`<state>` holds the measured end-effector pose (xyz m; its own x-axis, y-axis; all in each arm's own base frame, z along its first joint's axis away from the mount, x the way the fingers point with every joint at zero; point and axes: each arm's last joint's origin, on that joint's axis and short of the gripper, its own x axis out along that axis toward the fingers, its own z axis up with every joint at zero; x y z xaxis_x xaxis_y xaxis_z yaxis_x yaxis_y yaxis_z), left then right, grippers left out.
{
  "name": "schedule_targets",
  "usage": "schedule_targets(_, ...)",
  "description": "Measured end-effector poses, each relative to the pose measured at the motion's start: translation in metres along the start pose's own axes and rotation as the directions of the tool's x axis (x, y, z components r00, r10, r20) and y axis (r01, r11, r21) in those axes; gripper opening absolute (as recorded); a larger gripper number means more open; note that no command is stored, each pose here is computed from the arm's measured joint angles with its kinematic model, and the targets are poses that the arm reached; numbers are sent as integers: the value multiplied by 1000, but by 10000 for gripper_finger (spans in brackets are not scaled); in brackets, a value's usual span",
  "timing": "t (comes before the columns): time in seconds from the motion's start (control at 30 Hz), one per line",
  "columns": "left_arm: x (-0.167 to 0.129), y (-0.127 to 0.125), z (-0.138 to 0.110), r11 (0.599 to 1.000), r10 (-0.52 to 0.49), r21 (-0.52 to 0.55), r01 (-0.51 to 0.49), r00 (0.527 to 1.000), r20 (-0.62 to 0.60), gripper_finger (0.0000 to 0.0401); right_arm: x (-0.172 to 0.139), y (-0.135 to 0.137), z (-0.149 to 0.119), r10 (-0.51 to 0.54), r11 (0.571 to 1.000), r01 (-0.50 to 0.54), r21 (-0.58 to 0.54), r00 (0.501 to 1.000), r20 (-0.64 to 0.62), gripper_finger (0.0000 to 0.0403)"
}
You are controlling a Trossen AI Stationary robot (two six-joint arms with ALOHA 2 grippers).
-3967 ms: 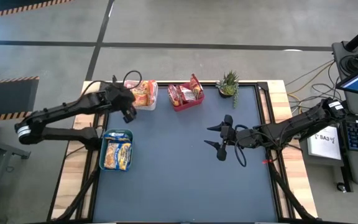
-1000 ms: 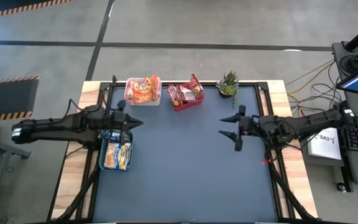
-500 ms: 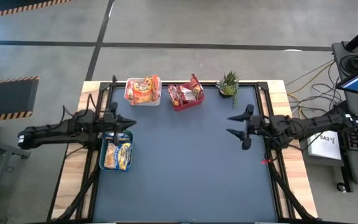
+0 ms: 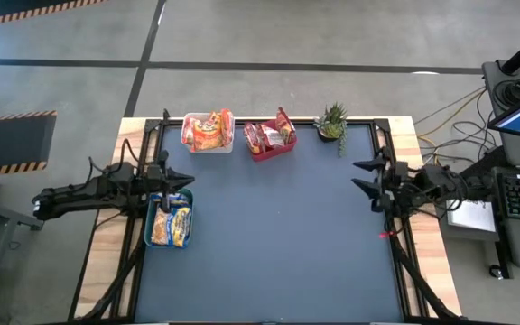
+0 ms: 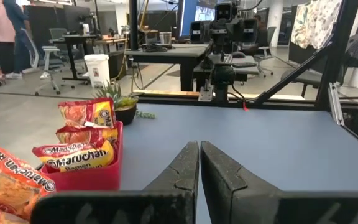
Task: Sort Maruchan noodles
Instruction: Return to Home Position
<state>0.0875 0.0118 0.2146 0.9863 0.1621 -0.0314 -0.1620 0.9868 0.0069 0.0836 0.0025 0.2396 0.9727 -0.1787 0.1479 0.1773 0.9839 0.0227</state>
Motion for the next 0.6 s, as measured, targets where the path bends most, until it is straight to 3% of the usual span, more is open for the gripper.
schedule_targets(0.33, 1, 0, -13, 1000, 0, -25, 0, 1000, -11, 0, -7, -2, -5, 0, 1000, 0, -4, 1000, -9, 233)
schedule_targets(0.6, 2, 0, -22, 999, -1, -41, -1, 1000, -27, 0, -5, -1, -24, 0, 1000, -1, -15, 999, -39, 233)
